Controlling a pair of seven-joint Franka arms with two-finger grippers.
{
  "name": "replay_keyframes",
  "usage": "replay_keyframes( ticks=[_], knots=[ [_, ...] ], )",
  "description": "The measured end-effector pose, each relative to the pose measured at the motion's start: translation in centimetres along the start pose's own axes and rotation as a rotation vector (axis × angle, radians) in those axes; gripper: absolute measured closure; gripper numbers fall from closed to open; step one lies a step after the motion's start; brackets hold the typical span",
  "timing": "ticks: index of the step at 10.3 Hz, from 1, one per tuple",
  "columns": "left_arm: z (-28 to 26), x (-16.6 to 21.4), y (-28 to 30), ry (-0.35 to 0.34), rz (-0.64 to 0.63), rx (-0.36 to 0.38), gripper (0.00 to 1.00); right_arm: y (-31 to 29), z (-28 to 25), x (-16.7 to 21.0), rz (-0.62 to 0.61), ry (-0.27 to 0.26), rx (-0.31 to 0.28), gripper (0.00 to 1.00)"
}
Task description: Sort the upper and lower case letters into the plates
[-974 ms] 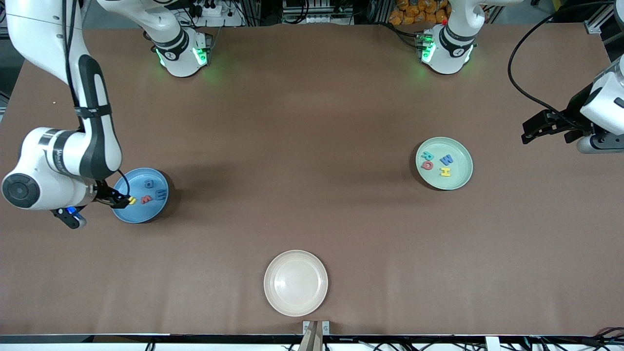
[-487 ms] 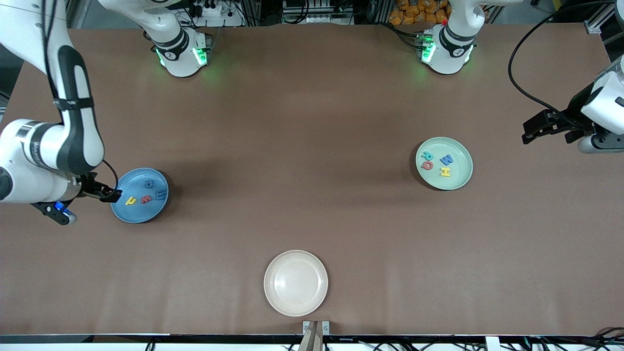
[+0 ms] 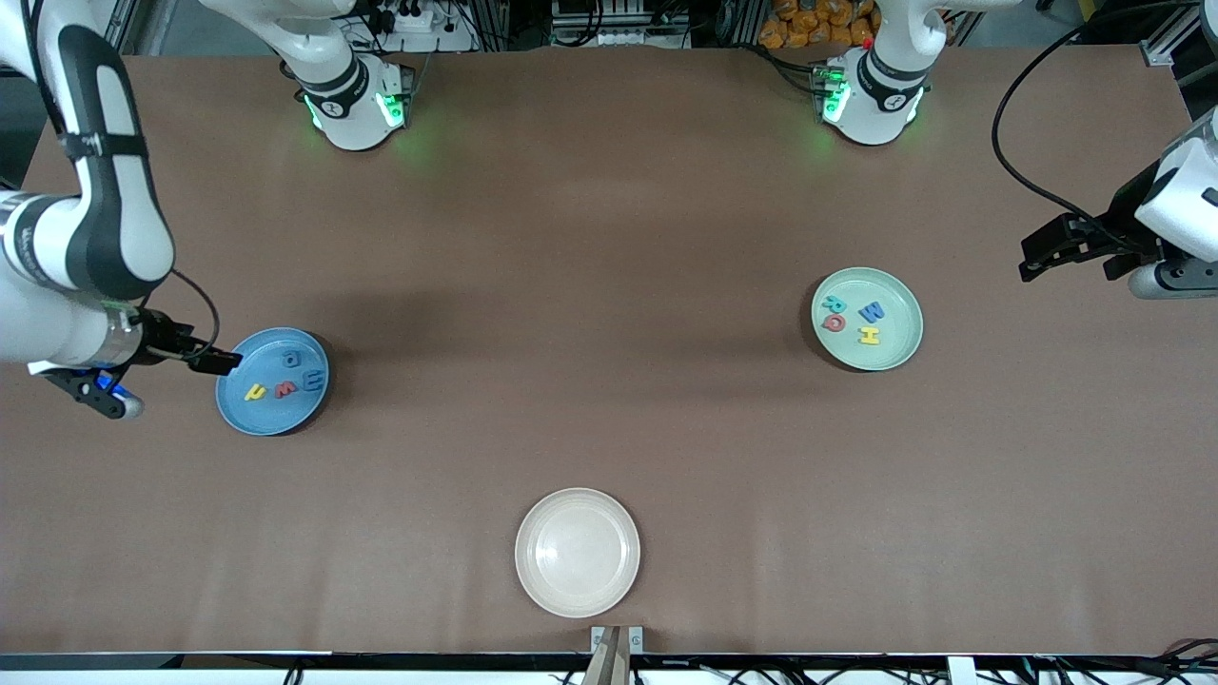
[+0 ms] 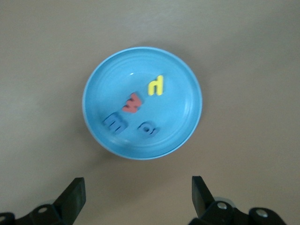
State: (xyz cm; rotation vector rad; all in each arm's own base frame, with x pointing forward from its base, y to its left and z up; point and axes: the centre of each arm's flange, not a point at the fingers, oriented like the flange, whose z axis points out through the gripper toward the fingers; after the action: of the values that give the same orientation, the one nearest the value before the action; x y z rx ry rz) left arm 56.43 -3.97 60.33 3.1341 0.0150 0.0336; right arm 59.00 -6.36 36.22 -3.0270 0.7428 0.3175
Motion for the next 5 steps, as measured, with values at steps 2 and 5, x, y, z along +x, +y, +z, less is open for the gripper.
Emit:
replay_keyframes(
  ticks=[2,5],
  knots=[
    [0.0,0.0,0.0,0.000,0.000,0.000,0.00,-0.2,-0.1,-2.8,-0.074,0.087,0.034,0.00],
    [0.0,0.0,0.1,0.000,0.001,0.000,0.00,0.0,-3.6,-4.1,-0.127,0.164,0.060,0.00]
  ],
)
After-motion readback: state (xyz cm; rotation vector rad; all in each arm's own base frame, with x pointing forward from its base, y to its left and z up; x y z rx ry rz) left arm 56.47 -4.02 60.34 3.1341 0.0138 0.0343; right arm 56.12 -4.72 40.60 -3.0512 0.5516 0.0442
